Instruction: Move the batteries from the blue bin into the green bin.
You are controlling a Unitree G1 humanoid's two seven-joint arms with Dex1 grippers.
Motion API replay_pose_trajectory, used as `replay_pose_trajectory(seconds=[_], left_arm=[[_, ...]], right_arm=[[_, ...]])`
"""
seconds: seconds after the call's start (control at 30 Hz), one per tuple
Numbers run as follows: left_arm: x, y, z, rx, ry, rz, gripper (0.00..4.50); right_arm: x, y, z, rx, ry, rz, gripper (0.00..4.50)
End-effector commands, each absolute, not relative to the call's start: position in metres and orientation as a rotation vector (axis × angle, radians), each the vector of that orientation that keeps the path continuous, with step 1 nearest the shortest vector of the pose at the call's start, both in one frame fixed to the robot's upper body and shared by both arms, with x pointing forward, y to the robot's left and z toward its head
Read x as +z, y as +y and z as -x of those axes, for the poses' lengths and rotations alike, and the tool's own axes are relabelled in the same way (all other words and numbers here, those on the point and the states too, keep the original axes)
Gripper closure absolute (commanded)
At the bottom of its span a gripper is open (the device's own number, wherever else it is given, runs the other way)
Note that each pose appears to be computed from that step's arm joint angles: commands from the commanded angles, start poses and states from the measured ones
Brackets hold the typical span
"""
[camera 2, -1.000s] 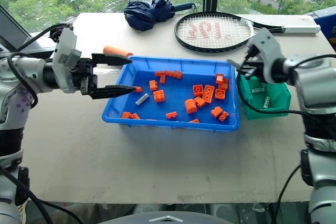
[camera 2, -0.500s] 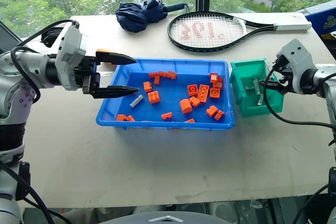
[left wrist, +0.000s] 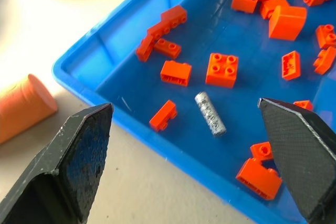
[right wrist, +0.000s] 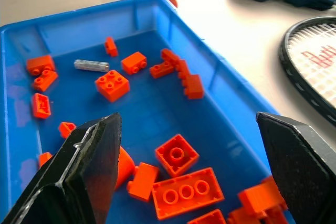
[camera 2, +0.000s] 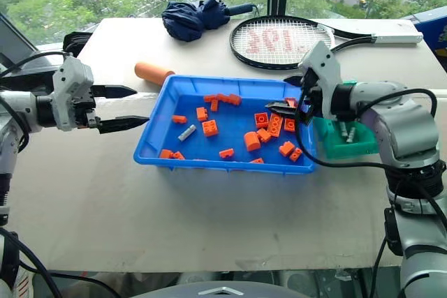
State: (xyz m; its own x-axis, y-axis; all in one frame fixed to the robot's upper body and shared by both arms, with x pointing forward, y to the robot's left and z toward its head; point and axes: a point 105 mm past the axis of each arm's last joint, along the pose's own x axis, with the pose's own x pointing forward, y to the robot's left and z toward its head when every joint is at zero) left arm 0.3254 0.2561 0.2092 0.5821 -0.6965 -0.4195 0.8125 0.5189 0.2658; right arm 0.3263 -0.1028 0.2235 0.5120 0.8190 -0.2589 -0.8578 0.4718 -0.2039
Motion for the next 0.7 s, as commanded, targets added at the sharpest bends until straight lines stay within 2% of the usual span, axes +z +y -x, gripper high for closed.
replay_pose_trajectory(seconds=[0.03,0.3,0.5,0.7], left_arm=[[0.208,0.256,-0.342,-0.899,0.314,-0.557,0.00],[0.196,0.203,-0.368,-1.060,0.357,-0.639,0.00],[0.174,0.195,-0.358,-1.147,0.490,-0.716,0.00],[0.158,0.194,-0.359,-1.127,0.600,-0.749,0.00]], right_arm=[[0.231,-0.090,-0.314,1.067,0.076,0.337,0.39],[0.214,-0.086,-0.296,1.041,0.093,0.309,0.39],[0.208,-0.094,-0.276,1.052,0.055,0.307,0.39],[0.208,-0.090,-0.266,1.107,0.027,0.326,0.39]])
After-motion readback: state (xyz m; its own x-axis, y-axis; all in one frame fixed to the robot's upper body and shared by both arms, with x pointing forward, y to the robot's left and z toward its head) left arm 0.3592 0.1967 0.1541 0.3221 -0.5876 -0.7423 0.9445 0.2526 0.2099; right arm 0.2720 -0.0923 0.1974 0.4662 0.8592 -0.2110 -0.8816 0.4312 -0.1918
